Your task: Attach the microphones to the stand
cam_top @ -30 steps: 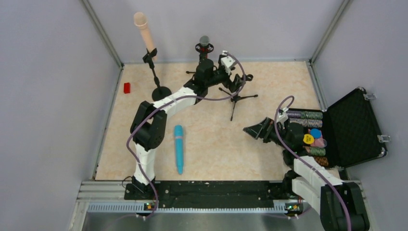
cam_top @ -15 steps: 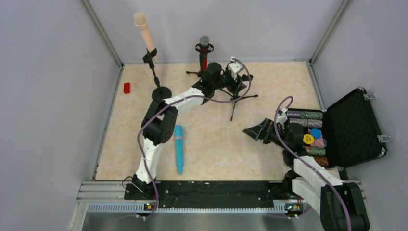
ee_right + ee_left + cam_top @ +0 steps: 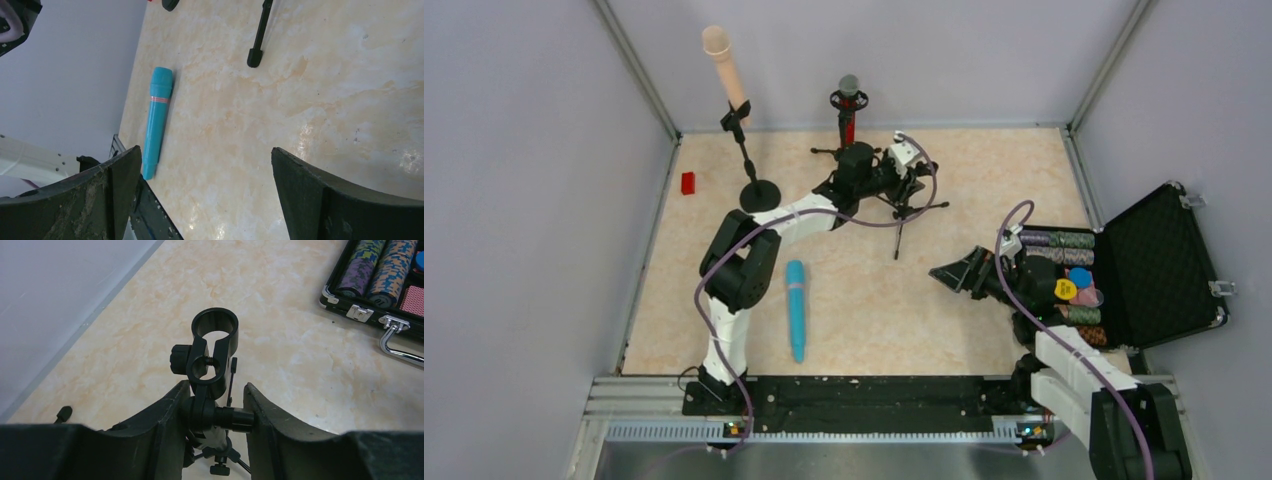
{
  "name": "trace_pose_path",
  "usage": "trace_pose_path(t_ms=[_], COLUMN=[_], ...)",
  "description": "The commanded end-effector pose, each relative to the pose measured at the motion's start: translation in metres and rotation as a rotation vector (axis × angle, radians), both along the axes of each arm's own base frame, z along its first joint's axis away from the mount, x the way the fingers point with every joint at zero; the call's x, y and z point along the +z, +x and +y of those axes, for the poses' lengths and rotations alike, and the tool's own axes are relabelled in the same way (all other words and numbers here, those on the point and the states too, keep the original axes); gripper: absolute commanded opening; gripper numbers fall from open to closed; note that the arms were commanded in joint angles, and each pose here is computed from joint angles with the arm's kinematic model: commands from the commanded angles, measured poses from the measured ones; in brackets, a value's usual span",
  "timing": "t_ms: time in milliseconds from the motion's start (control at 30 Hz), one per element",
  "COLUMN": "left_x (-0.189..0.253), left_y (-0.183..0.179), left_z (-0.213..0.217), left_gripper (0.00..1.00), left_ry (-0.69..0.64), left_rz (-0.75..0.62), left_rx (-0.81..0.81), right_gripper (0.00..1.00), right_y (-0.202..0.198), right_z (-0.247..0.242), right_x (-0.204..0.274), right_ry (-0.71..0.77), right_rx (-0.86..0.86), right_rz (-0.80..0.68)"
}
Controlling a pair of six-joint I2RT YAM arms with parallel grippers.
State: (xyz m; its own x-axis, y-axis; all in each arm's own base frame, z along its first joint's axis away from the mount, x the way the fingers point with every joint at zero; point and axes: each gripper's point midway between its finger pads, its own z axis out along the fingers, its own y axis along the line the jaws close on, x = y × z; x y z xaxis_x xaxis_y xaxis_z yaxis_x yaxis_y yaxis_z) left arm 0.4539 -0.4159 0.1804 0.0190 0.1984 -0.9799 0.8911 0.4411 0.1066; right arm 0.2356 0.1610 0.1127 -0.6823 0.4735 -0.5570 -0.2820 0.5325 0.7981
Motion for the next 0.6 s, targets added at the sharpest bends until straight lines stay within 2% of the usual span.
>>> trace_pose_path(t_ms=[0,333,567], left_x=[0.056,0.055,0.046], left_y=[-0.022,-0.07,-0.083], left_z=[0.011,0.045,0.07], left_gripper=[0.04,0.02,0.0], left_ry=[-0.051,-0.028,0.025], left_rz=[-0.126,-0.129,-0.149], left_rx=[0.002,0.027,0.069], right_gripper=[0.98,0.98,0.98], right_y=[0.01,0.01,0.011], right_z=[-0.001,-0.001,-0.001], right_x=[0.025,0.028,0.028], right_ry=[0.002,-0.001,-0.002], right_rx=[0.003,0.013,0.012], right_rz=[-0.087,-0.101,-0.107])
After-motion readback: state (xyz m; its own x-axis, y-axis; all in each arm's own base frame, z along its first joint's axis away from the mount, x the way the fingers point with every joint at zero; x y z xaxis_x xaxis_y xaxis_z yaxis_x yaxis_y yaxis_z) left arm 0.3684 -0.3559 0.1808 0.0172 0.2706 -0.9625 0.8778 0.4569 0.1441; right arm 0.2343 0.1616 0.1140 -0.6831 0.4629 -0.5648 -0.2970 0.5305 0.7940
